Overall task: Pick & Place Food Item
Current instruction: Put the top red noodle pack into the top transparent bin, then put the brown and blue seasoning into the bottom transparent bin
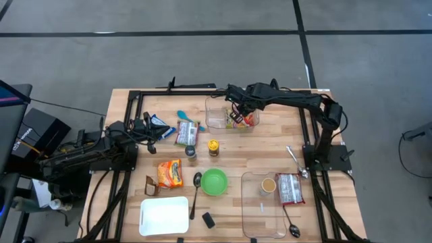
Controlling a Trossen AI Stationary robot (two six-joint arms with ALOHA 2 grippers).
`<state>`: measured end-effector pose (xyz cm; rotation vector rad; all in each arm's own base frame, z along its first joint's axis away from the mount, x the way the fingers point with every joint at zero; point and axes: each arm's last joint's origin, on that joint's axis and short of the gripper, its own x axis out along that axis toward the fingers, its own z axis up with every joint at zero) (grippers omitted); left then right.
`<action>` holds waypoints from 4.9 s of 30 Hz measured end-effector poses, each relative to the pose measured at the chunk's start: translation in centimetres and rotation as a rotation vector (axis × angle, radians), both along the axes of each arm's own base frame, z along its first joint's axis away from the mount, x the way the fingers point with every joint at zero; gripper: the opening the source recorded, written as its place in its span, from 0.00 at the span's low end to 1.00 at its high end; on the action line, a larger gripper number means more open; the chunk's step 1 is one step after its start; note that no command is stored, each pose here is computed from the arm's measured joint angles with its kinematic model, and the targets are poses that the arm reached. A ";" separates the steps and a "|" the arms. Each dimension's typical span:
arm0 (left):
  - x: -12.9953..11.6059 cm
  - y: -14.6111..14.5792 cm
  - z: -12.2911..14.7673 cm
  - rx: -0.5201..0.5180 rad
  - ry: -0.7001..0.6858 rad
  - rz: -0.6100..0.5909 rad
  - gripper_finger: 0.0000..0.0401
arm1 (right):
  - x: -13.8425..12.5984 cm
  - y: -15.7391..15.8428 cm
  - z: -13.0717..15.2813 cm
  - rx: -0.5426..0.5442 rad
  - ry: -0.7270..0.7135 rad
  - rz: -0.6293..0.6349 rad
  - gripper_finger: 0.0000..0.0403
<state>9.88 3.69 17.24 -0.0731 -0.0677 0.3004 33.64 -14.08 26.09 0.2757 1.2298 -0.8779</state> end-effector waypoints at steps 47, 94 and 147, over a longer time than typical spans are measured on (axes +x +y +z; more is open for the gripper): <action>0.0 0.0 0.0 0.000 0.000 0.000 0.00 | 0.6 12.2 7.6 0.019 -0.333 0.764 0.06; 0.0 0.0 0.0 0.000 0.000 0.000 0.00 | -7.6 9.9 2.0 -0.123 -0.930 0.816 0.06; 0.0 -0.4 0.9 -0.208 -0.146 -0.143 0.00 | -9.8 10.4 -0.7 -0.107 -0.996 0.791 0.06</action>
